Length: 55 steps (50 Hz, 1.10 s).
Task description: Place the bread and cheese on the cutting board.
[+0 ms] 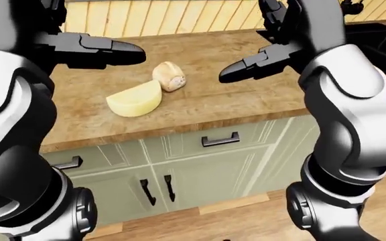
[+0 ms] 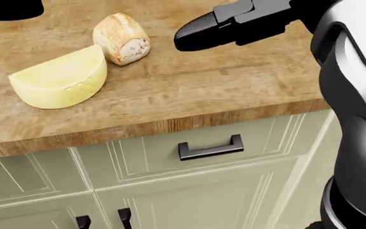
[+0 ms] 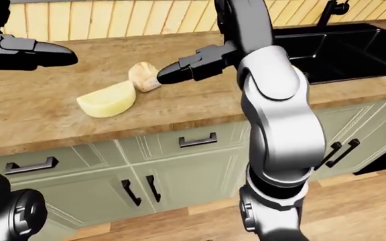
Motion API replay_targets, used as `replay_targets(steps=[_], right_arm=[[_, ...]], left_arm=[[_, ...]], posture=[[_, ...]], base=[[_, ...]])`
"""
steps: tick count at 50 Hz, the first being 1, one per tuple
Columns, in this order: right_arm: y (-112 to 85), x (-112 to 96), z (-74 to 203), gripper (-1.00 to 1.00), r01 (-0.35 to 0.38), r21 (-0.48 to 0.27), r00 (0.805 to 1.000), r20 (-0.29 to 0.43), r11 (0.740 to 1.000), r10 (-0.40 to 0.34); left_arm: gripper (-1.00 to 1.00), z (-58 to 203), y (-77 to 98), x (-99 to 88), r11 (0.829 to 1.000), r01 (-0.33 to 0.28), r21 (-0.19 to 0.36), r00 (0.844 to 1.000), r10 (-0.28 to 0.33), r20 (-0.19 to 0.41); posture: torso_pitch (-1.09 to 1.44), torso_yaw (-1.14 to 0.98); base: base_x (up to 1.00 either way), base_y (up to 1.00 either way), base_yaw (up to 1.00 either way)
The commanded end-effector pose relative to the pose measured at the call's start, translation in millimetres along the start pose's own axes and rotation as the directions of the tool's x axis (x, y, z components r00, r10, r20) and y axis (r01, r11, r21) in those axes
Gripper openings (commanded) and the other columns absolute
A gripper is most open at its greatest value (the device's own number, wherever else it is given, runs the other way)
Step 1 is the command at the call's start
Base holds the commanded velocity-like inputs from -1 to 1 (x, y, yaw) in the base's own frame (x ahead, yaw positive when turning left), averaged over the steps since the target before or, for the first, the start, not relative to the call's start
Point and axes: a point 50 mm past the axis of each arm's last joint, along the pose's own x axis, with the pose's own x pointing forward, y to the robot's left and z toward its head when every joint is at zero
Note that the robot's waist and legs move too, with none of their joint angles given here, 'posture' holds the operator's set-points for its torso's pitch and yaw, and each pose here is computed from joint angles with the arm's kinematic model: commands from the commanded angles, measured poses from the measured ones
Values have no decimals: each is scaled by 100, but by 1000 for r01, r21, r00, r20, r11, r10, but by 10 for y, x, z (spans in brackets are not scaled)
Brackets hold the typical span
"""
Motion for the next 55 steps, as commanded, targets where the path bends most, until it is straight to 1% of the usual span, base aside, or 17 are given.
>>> replay_targets(steps=[1,9,13,15,20,23,26,33,39,49,51,52,55], right_arm=[[-16,-4,59,100,6,-5,999,32,1000,-6],[-15,-1,58,100,10,-18,999,32,1000,-9],[-19,19,47,100,35,-51,999,25,998,-33],[-12,10,43,100,34,-58,999,25,998,-33],[-32,-7,54,100,36,-43,999,31,998,-35],[-25,3,46,100,38,-54,999,28,998,-36],[-22,-1,50,100,37,-52,999,33,998,-35],[-11,-12,35,100,28,-57,999,34,998,-26],[3,0,7,100,26,-55,999,21,998,-25],[27,15,-10,100,13,-45,1000,20,999,-12],[14,13,-20,100,17,-47,1000,19,999,-17],[17,12,-14,100,17,-46,1000,20,999,-16],[20,9,-5,100,16,-47,1000,21,999,-15]], left_arm=[[100,68,19,-4,1000,-20,6,999,19,37],[100,82,20,-8,1000,-10,-1,999,10,38],[100,80,15,-10,1000,-8,0,999,8,37],[100,63,9,-10,1000,-6,-1,999,6,34],[100,48,1,-10,1000,-5,-3,1000,5,30],[100,50,-4,-11,1000,-2,0,1000,2,31],[100,58,16,-6,1000,-7,-2,999,7,33],[100,50,4,-4,1000,-7,-2,999,7,32],[100,47,17,-5,1000,-9,-2,999,9,32],[100,20,11,-2,1000,-13,4,999,13,29],[100,45,3,-10,1000,-15,18,999,14,37],[100,52,-3,-13,1000,-11,11,999,11,36],[100,38,-5,-11,1000,-10,14,999,9,35]], posture=[[0,0],[0,0],[0,0],[0,0],[0,0],[0,0],[0,0],[0,0],[0,0],[0,0],[0,0],[0,0],[0,0]], base=[[0,0,0],[0,0,0],[0,0,0],[0,0,0],[0,0,0],[0,0,0],[0,0,0],[0,0,0],[0,0,2],[0,0,30],[0,0,31],[0,0,31],[0,0,31]])
